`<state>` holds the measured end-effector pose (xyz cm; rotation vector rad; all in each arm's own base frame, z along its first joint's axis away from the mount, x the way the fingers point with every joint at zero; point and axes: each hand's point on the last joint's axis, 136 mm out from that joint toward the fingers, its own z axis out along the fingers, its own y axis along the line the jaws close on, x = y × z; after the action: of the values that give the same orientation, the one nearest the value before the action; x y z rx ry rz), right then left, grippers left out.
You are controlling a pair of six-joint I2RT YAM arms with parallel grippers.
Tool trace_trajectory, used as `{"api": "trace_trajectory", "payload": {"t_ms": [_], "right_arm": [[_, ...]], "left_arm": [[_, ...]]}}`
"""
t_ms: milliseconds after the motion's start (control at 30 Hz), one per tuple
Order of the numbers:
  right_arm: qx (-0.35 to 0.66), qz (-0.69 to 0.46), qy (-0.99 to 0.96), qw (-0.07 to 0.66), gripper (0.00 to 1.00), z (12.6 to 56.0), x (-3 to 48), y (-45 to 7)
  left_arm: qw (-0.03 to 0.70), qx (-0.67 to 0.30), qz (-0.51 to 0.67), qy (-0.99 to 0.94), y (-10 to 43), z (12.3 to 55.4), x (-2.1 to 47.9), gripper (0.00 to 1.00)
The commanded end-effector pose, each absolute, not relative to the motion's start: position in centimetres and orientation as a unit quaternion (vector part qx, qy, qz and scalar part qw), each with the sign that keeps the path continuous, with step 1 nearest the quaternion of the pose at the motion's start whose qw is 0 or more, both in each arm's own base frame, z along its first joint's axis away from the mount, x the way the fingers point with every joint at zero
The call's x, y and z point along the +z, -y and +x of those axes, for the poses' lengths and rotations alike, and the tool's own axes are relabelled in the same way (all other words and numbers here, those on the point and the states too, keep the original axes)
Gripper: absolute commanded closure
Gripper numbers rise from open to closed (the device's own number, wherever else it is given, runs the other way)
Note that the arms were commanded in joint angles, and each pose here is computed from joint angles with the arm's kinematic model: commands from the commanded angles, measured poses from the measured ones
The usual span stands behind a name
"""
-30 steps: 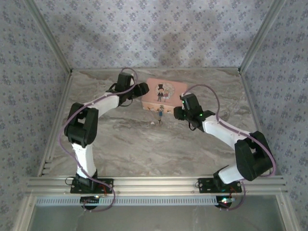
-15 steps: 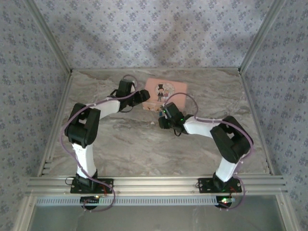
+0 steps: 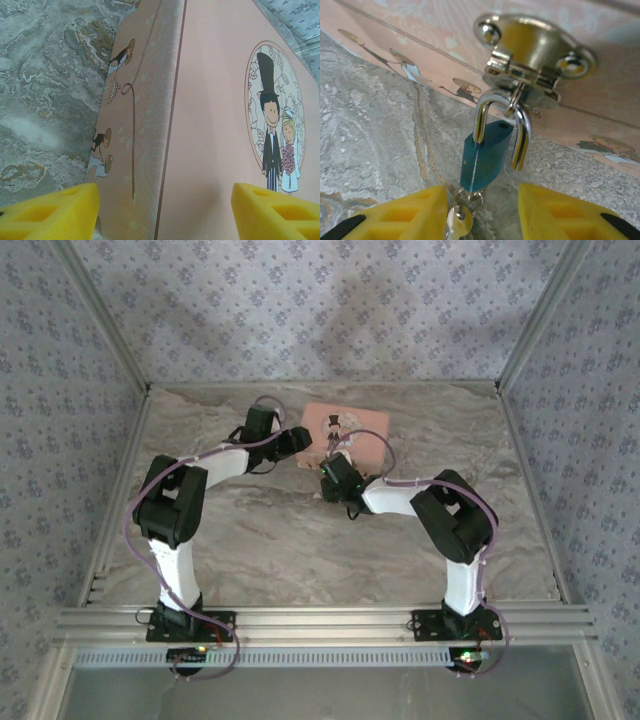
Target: Unlock the padlock with the key
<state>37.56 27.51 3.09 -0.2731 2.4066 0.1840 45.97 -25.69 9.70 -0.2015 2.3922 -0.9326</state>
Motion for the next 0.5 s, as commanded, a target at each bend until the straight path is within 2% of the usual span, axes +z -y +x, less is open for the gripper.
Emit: {"api": "trace_trajectory", "payload": {"t_ms": [0, 100, 167, 367, 467], "right_arm": [[0.046, -0.098, -0.930, 0.351, 0.61, 38.1, 2.6, -27.5], [0.046, -0.103, -0.932, 0.343, 0.67, 37.8, 1.9, -27.6], [0.046, -0.110, -0.934, 0.337, 0.76, 37.6, 1.5, -27.6], [0.041, -0.142, -0.933, 0.329, 0.93, 36.7, 1.2, -27.4], [0.045, -0.171, -0.930, 0.324, 0.97, 35.9, 1.8, -27.4]], "left_arm": [[0.294, -0.363, -0.067, -0.882, 26.2, 46.1, 12.2, 0.30], [0.294, -0.363, -0.065, -0.882, 26.3, 46.3, 12.3, 0.30], [0.293, -0.363, -0.067, -0.882, 26.2, 46.3, 12.2, 0.31], [0.294, -0.363, -0.071, -0.881, 25.8, 46.6, 12.3, 0.31], [0.296, -0.361, -0.074, -0.881, 25.5, 46.7, 12.3, 0.31]]}}
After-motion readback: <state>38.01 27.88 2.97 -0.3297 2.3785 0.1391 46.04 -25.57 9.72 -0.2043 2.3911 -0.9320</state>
